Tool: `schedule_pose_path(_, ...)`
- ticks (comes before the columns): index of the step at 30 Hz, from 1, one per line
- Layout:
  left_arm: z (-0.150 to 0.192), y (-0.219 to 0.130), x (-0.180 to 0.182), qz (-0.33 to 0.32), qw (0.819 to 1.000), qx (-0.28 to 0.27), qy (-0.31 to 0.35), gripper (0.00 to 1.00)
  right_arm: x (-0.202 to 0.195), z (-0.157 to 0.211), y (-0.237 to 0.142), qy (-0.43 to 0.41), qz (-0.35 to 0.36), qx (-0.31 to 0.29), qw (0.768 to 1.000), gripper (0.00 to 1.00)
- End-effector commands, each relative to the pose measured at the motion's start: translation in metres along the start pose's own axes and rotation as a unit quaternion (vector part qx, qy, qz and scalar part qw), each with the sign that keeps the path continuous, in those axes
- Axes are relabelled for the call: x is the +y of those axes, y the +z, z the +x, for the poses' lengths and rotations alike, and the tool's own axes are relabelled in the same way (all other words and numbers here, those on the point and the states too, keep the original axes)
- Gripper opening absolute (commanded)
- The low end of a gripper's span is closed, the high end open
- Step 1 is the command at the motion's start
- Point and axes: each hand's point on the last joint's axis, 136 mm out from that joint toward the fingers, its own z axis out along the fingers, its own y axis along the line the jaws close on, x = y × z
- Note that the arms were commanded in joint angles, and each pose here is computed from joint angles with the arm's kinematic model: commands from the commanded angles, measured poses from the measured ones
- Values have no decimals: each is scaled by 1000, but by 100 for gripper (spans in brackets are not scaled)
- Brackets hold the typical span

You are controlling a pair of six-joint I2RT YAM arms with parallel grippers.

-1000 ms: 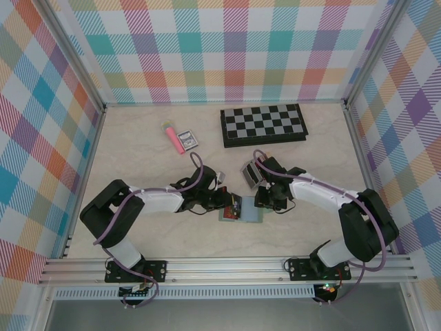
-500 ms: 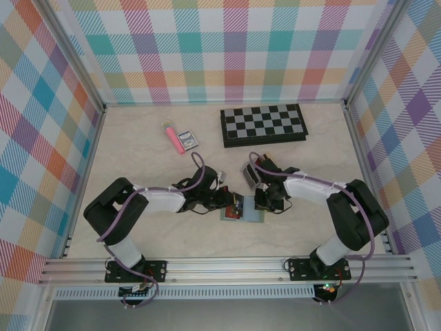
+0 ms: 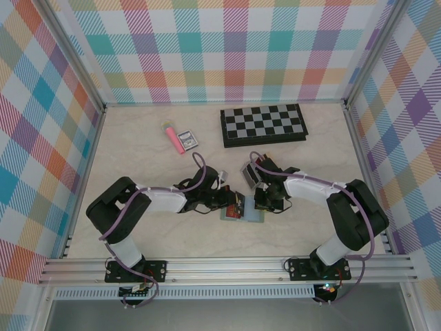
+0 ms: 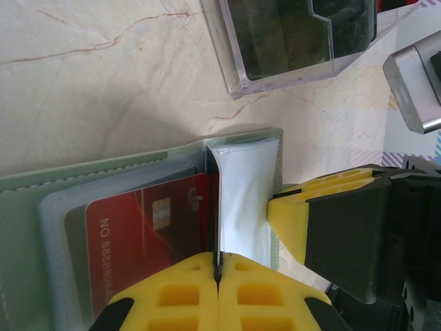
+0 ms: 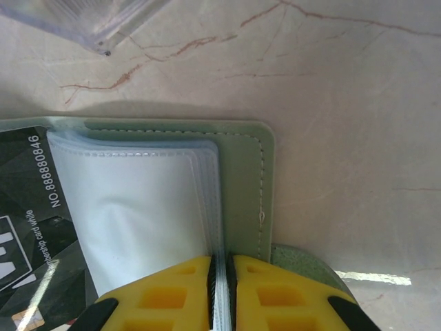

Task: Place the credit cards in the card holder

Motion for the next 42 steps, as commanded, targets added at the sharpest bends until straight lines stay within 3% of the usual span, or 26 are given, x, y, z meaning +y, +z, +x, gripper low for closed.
schedule_pose_path(1,18,7,-3,17,1000,21,2,0,-15,10,19,13,25,19,999,16)
schedule_pose_path(17,9,-10,-13,26,999,-21,6,0,-20,6,10,16,37,2,999,16)
schedule_pose_path(32,19,11,19,-16,1000,2,-4,0,-20,7,7,13,43,3,999,19)
schedule_pose_path(42,24,20,6,2,1000,21,0,0,-22,9,10,17,42,6,999,18)
